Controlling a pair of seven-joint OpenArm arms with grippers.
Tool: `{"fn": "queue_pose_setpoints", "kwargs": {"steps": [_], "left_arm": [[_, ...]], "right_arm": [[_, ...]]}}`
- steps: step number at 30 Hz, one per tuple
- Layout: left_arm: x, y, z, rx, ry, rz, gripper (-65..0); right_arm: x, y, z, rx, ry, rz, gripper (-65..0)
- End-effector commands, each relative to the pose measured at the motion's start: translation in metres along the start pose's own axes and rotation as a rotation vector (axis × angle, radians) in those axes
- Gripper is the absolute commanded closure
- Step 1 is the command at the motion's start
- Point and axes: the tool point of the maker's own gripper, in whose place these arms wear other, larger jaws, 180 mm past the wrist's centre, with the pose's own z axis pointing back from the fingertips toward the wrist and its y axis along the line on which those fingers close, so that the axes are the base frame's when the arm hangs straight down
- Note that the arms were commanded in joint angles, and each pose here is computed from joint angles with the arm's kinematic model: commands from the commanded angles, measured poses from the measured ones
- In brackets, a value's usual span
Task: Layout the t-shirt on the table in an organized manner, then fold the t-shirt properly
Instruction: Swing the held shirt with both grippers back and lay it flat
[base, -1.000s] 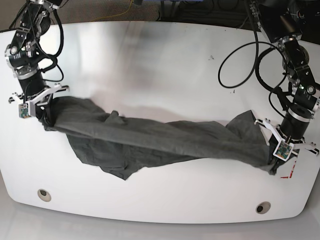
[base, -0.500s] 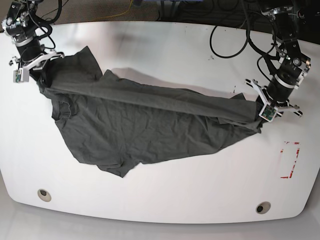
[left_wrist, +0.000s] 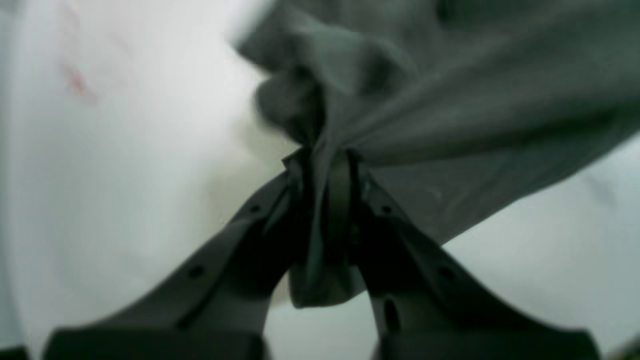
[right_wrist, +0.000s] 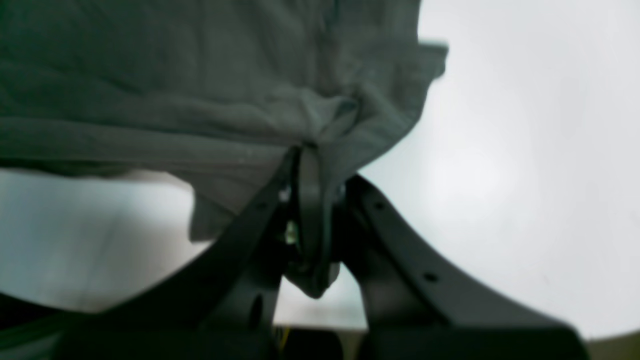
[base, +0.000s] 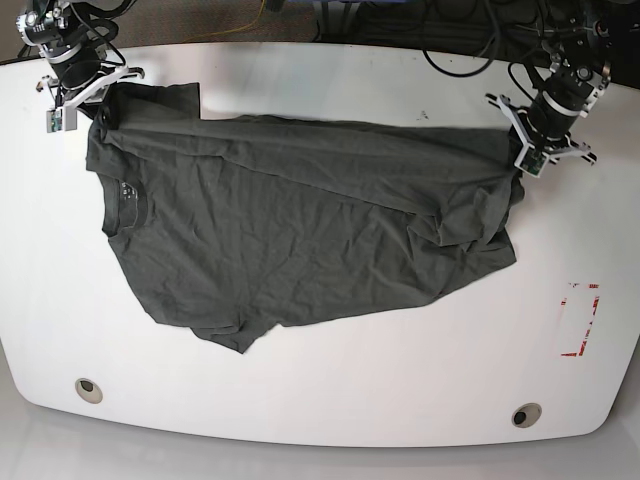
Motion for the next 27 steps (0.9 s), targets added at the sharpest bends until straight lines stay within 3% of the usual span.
{"fn": "queue_pose_setpoints", "kwargs": {"steps": [1,9,23,27], "left_arm": [[0.001,0.001,0.008,0.004,-0.021,-0.006,-2.6],[-0.025,0.014,0.022,0.051,0.045,0.020,-2.6],[-0.044,0.050,0.041,0.161,0.095,0.037,-3.1],[-0.064,0.059,0.053,0.191,0.176,0.044,-3.1]], "right_arm": [[0.011,-0.001,0.002,0.004,-0.018,0.022,0.0],[-0.003,0.003,-0.005,0.032,0.122,0.076,0.0],[-0.016,0.035,-0.016,0.134,0.175,0.117,0.0],[-0.017,0.038,-0.017,0.154,0.195,0.148,0.0]]}}
